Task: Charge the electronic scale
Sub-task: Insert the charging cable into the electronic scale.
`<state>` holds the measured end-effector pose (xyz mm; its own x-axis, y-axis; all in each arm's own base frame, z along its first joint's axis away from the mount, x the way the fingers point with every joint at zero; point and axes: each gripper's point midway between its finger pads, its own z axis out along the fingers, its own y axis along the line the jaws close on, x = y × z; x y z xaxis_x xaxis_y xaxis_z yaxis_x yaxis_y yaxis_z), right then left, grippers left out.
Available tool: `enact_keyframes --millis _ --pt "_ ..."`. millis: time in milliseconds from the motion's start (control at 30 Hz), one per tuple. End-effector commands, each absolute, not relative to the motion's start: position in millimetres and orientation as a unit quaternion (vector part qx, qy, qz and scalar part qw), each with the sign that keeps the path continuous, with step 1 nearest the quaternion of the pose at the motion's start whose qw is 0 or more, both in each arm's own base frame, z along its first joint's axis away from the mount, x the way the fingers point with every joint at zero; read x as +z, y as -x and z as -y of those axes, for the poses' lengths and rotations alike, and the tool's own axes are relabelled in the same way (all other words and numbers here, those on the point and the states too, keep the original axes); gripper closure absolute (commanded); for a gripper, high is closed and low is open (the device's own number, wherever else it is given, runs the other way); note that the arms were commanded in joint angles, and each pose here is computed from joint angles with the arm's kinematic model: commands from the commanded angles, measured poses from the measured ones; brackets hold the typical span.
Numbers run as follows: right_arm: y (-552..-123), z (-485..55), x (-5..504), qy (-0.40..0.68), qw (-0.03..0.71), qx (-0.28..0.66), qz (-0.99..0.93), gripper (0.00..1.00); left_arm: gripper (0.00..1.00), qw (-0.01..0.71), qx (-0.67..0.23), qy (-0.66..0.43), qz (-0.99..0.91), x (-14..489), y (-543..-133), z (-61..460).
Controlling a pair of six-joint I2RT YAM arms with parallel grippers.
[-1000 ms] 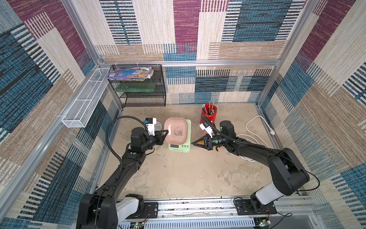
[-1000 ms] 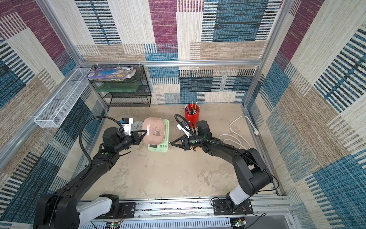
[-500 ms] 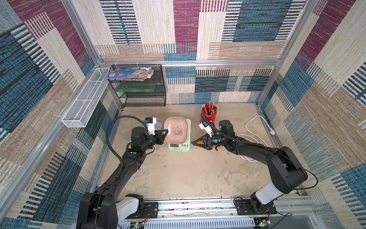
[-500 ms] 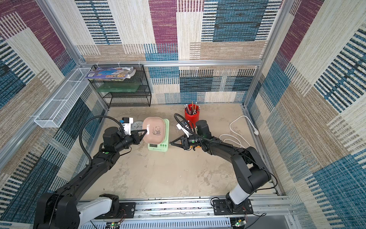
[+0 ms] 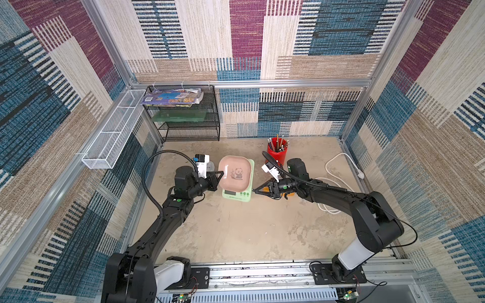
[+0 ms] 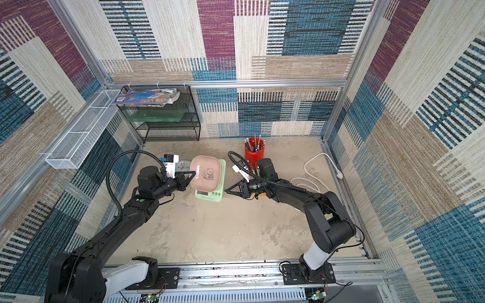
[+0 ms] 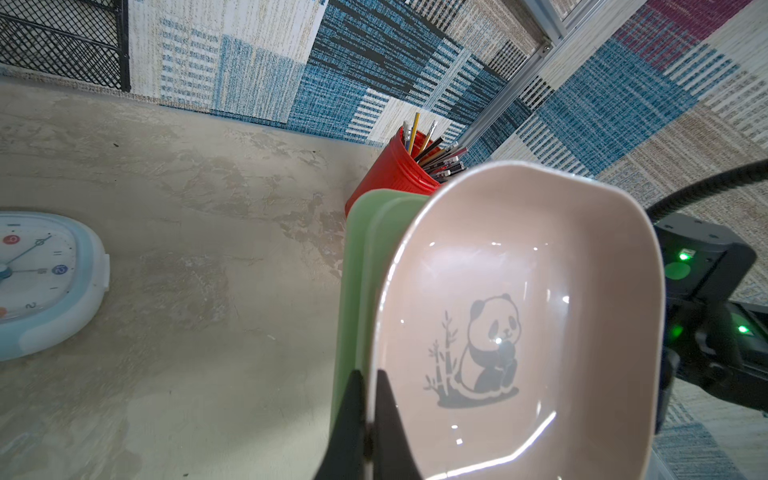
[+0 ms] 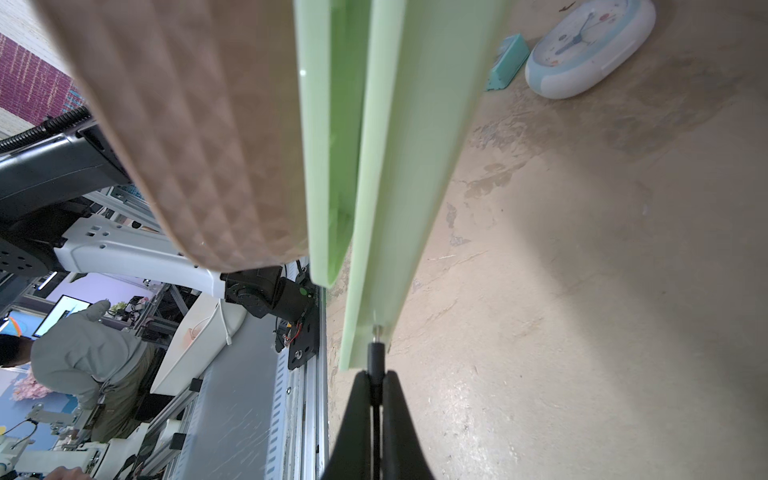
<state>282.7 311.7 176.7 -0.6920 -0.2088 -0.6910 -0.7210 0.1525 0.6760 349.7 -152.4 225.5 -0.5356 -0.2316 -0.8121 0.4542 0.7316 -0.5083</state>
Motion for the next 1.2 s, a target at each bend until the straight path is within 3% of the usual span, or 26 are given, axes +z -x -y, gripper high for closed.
enact_keyframes --millis 0,433,967,1167 --pt "-288 -314 178 0.328 0.243 0.558 -0.723 1.00 1.00 0.485 -0.381 -0.107 -0.780 241 -344 165" --pt "-290 -315 175 0.328 0.244 0.552 -0.727 1.00 1.00 0.483 -0.369 -0.098 -0.788 232 -350 171" --pt "-287 -302 178 0.345 0.275 0.533 -0.722 0.56 1.00 0.439 -0.358 -0.069 -0.821 191 -359 175" --pt "-299 -289 179 0.327 0.302 0.509 -0.737 0.50 1.00 0.418 -0.348 -0.045 -0.838 176 -365 173"
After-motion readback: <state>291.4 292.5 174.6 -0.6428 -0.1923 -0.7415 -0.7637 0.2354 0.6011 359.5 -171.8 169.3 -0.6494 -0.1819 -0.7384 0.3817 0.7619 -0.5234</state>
